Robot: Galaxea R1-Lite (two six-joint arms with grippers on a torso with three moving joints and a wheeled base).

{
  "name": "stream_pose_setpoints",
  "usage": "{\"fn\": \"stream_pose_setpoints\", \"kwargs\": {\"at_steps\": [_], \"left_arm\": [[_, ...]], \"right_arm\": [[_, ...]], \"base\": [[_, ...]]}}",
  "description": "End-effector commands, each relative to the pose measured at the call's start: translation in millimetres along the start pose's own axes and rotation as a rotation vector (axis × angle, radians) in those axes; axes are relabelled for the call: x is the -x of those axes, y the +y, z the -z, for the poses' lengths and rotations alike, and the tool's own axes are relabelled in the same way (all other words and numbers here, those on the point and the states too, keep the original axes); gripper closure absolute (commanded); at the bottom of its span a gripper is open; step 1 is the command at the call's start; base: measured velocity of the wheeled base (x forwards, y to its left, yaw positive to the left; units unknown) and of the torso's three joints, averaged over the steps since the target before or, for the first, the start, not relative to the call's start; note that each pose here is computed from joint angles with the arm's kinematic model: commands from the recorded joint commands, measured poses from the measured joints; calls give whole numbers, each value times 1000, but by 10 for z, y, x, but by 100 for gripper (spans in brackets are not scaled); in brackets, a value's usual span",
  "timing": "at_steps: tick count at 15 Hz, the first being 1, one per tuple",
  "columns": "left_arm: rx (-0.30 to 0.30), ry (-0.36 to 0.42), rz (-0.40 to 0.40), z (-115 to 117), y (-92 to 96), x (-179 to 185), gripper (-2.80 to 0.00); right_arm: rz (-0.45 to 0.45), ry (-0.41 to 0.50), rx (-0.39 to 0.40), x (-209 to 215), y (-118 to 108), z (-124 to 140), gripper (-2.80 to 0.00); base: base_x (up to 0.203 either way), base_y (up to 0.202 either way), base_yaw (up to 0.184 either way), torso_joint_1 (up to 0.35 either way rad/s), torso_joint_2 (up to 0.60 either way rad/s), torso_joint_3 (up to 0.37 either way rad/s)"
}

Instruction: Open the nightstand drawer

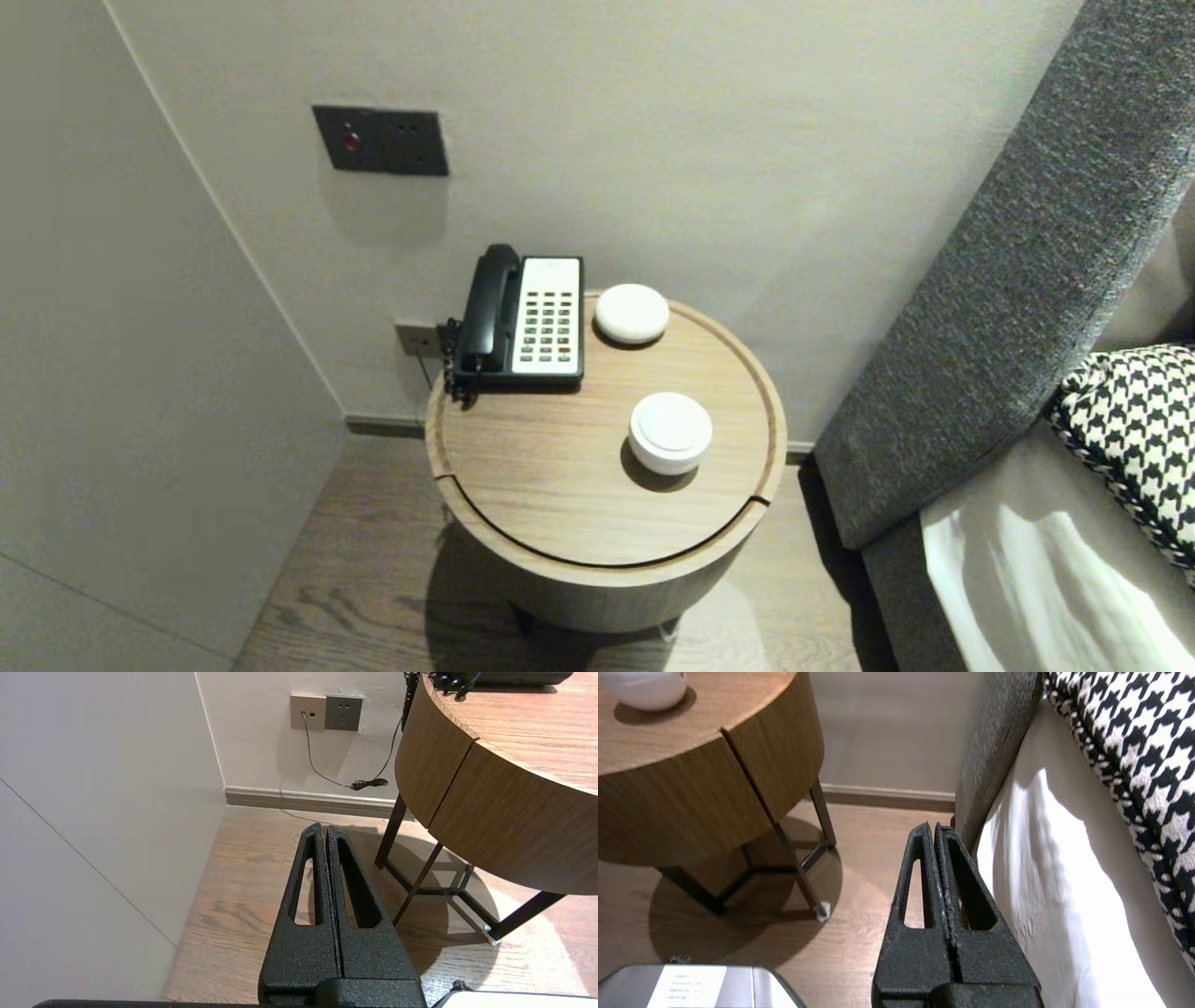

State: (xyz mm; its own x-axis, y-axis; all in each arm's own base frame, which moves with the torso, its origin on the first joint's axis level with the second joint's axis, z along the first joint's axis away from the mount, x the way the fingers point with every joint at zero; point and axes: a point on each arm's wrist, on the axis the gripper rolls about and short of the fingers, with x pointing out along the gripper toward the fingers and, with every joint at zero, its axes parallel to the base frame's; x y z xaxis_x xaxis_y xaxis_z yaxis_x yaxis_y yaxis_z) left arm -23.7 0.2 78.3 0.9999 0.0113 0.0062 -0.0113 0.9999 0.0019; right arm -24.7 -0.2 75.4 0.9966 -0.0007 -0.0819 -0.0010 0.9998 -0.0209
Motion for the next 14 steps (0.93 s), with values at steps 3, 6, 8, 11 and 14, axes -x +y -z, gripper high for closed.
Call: {"fn": "stream_pose_setpoints", "kwargs": {"at_steps": [3,6,8,11,14], "left_arm": [[0,0,-1,1,0,0,0],[-1,0,-1,1,0,0,0],[-1,0,-1,1,0,0,0],[0,0,-1,1,0,0,0],[0,0,-1,1,0,0,0]], "right_arm": [[-35,86,1,-69,3,-202,0],[-104,198,-53,-275,15,-505,0],[-137,272,-126,-560,21,-688,0],[-173,348,-210,-1185,66,-838,0],[-216,395,-251,-1851,332,-861,0]], "base": [[0,0,0,0,0,0],[0,0,0,0,0,0],[0,0,0,0,0,0],[0,0,0,0,0,0],[0,0,0,0,0,0]]}}
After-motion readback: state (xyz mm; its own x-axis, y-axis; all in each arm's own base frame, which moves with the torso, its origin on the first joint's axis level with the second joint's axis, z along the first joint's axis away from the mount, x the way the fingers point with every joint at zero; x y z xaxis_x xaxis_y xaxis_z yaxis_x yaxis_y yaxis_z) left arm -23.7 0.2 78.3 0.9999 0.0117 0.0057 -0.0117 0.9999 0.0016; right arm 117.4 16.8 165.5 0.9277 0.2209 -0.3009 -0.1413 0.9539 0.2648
